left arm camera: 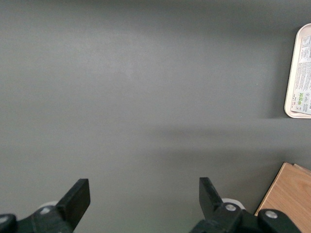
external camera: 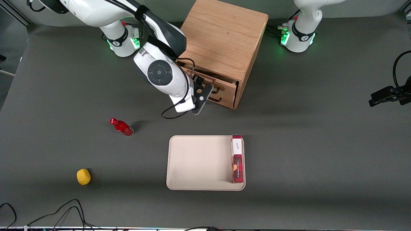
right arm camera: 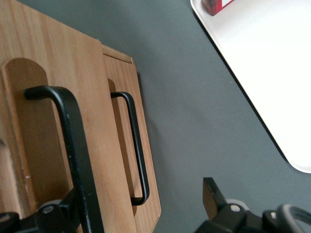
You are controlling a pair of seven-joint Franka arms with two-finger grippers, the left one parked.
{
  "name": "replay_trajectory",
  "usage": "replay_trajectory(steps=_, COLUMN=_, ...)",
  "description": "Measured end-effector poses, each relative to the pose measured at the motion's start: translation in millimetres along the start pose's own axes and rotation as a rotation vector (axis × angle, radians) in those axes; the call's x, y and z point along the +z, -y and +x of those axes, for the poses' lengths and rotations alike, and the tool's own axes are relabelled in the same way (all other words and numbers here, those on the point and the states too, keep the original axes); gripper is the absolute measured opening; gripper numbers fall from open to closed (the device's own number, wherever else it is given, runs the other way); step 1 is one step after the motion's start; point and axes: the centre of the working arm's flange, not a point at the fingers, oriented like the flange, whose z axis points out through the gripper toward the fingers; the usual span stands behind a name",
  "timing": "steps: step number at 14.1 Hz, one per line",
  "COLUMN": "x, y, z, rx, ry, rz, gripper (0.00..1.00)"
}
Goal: Open upper drawer
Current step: 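Pull the handle with the right gripper, sliding the upper drawer outward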
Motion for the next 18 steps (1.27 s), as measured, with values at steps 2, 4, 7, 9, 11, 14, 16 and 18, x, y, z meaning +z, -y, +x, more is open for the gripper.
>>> replay_trajectory(steps=2, x=-0.4, y=-7.2, z=-1.0, rx=0.008, ry=-0.001, rz=-0.007, gripper=1.0)
replay_trajectory(steps=4, x=-0.7, y=-11.8, z=-1.4, rx=0.006, ry=0.002, rz=-0.023, gripper=1.0)
replay_trajectory(steps=7, x=-1.3, y=-15.1, z=0.3, rx=0.003, ry=0.0, rz=-0.034, gripper=1.0)
replay_trajectory(steps=9, x=-2.7, y=-20.3, z=2.5, rx=0.001, ry=-0.003, rz=-0.046, gripper=1.0)
replay_trajectory(steps=11, x=-3.6, y=-28.2, z=4.0, rx=0.007, ry=-0.008, rz=-0.051, gripper=1.0)
replay_trajectory(steps=14, x=-5.6, y=-36.4, z=6.4, rx=0.001, ry=-0.014, rz=-0.062, gripper=1.0)
replay_trajectory(steps=16, x=-7.8, y=-41.0, z=7.9, rx=0.002, ry=-0.02, rz=-0.066, gripper=1.0)
replay_trajectory(steps=18, x=-10.8, y=-49.8, z=7.7, rx=0.012, ry=-0.027, rz=-0.069, gripper=1.0)
